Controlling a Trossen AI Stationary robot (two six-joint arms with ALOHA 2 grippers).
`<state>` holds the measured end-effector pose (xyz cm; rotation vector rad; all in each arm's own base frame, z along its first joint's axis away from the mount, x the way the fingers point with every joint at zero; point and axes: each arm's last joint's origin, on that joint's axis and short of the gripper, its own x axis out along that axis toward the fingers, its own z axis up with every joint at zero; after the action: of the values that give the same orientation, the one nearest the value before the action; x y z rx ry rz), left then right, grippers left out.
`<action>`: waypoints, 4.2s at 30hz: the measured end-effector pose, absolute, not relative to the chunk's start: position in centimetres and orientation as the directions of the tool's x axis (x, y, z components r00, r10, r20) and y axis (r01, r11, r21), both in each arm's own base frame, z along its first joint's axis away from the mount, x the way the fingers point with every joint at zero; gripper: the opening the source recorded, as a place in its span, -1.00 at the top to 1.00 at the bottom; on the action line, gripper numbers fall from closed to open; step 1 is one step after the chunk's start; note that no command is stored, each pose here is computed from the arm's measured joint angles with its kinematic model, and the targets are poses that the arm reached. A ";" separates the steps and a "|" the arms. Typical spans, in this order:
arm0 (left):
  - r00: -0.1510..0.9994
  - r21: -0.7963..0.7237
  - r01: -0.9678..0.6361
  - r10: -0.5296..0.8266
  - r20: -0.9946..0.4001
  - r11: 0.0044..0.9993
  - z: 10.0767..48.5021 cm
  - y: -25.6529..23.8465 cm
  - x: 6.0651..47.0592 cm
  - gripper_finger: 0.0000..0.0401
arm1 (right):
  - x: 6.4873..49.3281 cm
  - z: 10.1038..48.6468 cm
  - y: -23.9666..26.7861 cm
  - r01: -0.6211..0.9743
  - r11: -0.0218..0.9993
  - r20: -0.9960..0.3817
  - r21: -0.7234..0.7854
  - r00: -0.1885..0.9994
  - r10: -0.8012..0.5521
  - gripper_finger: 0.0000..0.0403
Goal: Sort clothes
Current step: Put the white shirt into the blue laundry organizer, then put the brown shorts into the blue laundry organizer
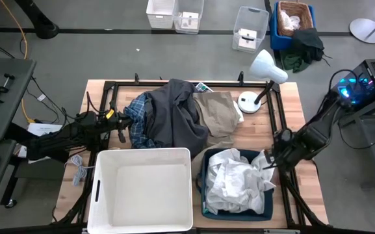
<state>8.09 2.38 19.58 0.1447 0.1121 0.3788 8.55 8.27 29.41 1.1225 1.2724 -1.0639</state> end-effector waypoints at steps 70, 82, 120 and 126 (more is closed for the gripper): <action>0.923 0.161 -0.360 0.376 -0.081 0.919 19.6 2.4 8.1 0.93 | 11.2 34.6 8.5 0.681 0.376 -0.746 0.628 0.664 0.042 1.00; 0.923 0.161 -0.360 0.376 -0.081 0.919 19.6 2.4 8.1 0.93 | 23.2 29.5 16.1 0.453 0.609 -0.719 0.651 0.625 0.303 1.00; 0.923 0.161 -0.360 0.376 -0.081 0.919 19.6 2.4 8.1 0.93 | 23.9 26.8 16.2 0.436 0.610 -0.750 0.661 0.356 0.558 0.22; 0.923 0.161 -0.360 0.376 -0.081 0.919 19.6 2.4 8.1 0.93 | 25.3 32.1 14.0 0.346 0.665 -0.716 0.662 0.555 0.424 0.13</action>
<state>8.09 2.38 19.60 0.1447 0.1111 0.3793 25.33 14.04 32.08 0.8821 1.0179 0.0544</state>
